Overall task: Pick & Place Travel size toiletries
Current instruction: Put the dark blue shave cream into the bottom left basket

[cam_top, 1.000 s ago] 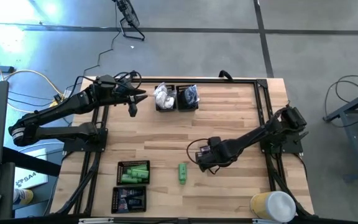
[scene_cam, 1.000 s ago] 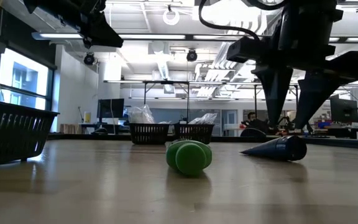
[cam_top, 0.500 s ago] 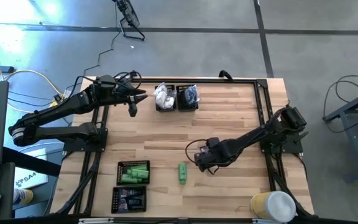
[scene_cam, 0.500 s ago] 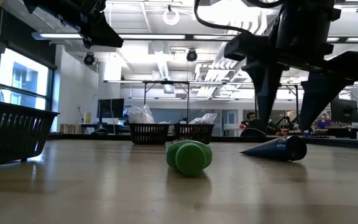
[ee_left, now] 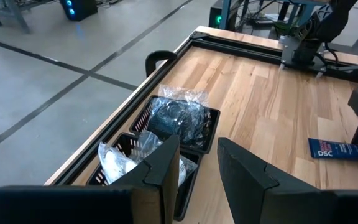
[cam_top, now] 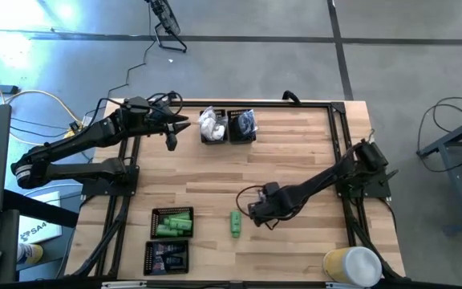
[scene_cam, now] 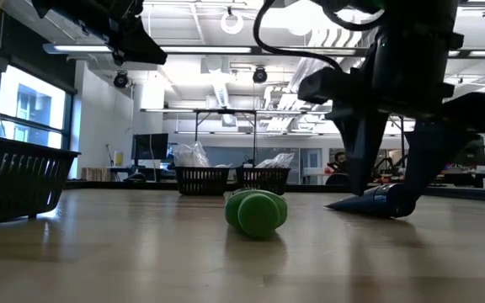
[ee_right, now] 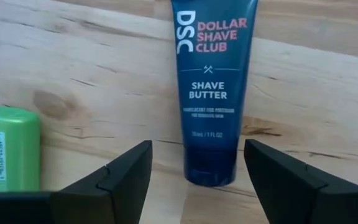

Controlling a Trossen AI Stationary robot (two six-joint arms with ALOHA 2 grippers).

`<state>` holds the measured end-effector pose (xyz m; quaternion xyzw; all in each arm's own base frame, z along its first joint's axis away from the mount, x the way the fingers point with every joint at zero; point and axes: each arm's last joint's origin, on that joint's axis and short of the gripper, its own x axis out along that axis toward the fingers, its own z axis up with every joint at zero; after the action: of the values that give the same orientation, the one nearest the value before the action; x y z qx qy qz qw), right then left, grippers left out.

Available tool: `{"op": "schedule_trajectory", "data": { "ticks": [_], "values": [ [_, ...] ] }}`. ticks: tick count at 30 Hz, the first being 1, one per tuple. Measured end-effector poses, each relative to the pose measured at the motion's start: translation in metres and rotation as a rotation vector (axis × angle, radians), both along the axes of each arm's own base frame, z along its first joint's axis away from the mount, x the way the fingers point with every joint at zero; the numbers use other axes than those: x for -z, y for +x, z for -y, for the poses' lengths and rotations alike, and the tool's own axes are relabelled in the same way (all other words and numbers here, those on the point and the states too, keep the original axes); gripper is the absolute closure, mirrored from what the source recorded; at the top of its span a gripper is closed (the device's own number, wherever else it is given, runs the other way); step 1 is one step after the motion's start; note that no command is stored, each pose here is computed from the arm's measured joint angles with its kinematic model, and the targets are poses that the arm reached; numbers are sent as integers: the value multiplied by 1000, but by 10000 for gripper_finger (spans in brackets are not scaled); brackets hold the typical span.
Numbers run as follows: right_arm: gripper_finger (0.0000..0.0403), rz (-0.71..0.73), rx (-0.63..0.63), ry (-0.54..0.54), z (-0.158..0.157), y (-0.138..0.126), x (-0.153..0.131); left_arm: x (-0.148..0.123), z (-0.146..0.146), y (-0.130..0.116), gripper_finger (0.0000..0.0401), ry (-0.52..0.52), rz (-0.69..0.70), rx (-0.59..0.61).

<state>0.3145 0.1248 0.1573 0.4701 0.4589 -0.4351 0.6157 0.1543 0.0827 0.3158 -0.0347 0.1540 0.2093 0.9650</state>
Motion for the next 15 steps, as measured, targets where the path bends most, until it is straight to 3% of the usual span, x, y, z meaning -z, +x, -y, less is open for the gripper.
{"op": "schedule_trajectory", "data": {
  "ticks": [15],
  "values": [
    [156, -76, -4, 13, 1, 2, 16, 0, 0, 0, 293, 1, -1, -4]
  ]
}}
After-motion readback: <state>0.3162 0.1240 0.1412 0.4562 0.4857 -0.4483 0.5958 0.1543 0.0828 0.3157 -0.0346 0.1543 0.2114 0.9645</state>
